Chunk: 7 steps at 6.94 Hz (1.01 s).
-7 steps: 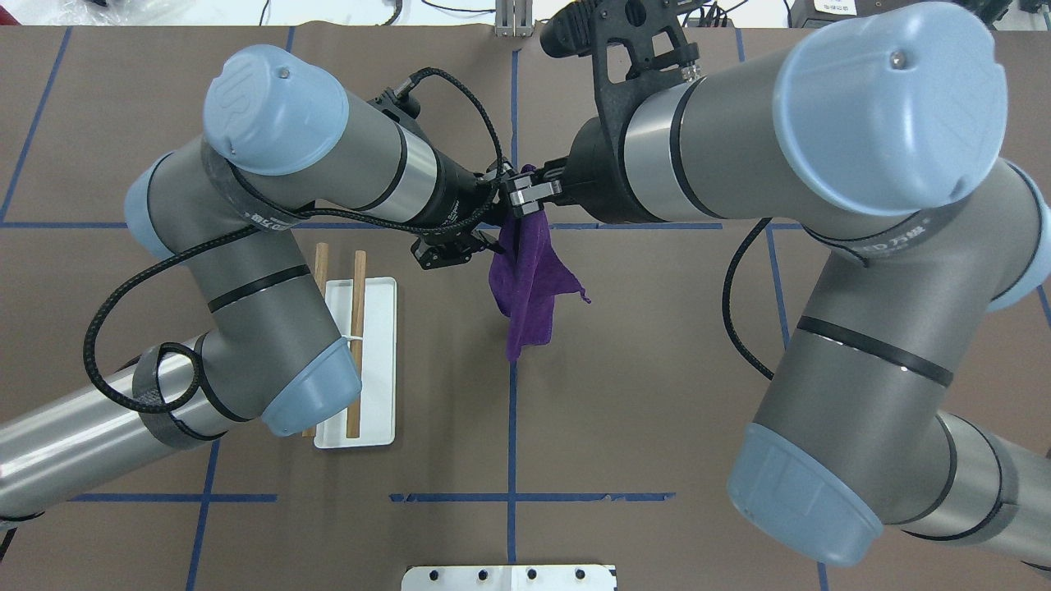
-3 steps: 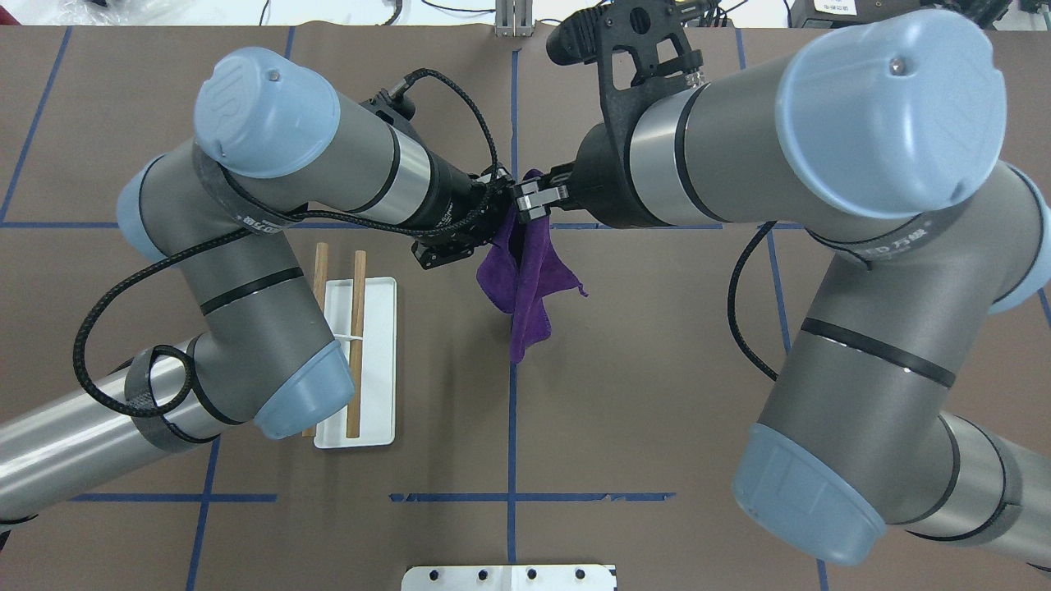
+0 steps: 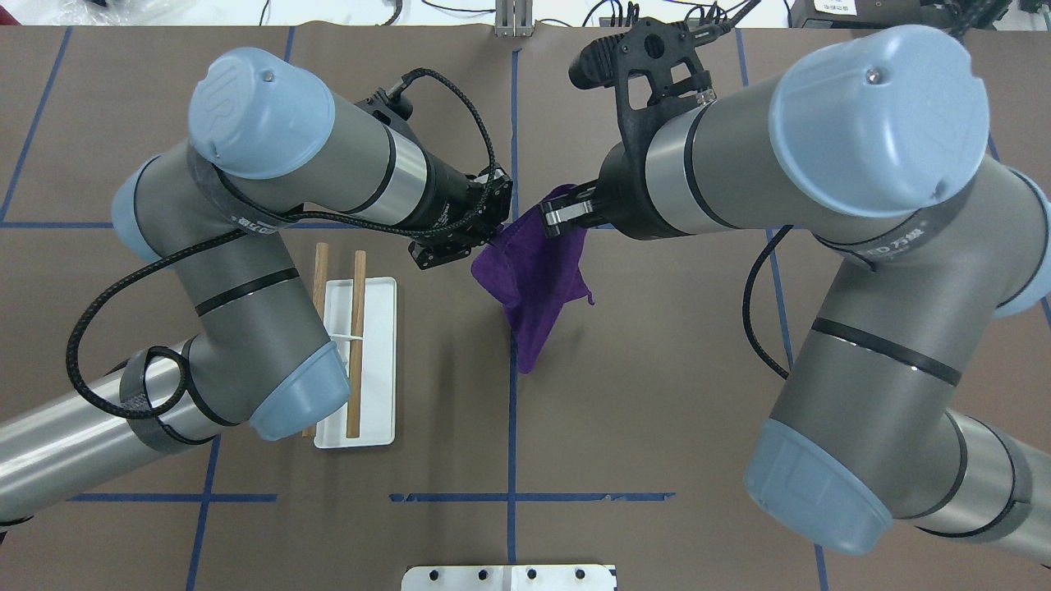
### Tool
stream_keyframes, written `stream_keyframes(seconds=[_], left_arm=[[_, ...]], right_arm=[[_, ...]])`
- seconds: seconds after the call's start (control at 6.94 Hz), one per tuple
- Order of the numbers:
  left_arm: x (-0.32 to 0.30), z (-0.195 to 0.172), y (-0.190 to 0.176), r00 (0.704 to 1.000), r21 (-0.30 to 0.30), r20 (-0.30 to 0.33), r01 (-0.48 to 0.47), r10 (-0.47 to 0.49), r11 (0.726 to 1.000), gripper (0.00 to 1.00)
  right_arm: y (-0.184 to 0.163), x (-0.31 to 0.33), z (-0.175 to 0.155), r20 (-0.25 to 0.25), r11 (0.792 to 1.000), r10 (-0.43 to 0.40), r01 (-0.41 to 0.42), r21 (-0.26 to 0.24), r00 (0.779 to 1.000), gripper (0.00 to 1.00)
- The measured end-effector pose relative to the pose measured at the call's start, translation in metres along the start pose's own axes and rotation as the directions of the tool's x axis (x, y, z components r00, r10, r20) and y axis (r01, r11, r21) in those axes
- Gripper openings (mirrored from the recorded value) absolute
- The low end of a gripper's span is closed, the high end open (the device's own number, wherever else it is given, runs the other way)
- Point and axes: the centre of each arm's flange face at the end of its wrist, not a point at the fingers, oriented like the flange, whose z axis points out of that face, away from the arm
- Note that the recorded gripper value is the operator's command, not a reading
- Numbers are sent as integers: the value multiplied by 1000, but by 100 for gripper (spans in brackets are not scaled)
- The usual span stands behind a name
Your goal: Hang towel on rack
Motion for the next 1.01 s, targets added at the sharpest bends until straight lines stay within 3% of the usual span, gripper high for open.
stream_keyframes(seconds=[0.29, 0.58, 0.72, 1.01], left_arm=[[-39, -23, -25, 995, 35, 16, -95, 95, 995, 0], [-84, -45, -53, 974, 68, 58, -224, 221, 972, 0], [-111, -53, -62, 953, 68, 92, -295, 289, 953, 0], [-169, -60, -83, 895, 44, 179, -422, 408, 906, 0]], right_arm=[[8, 46, 17, -83, 996, -51, 45, -77, 995, 100], [5, 109, 21, -200, 976, -131, 91, -198, 971, 100], [2, 142, 15, -230, 959, -170, 108, -261, 958, 100], [4, 207, 6, -237, 928, -229, 138, -347, 944, 100]])
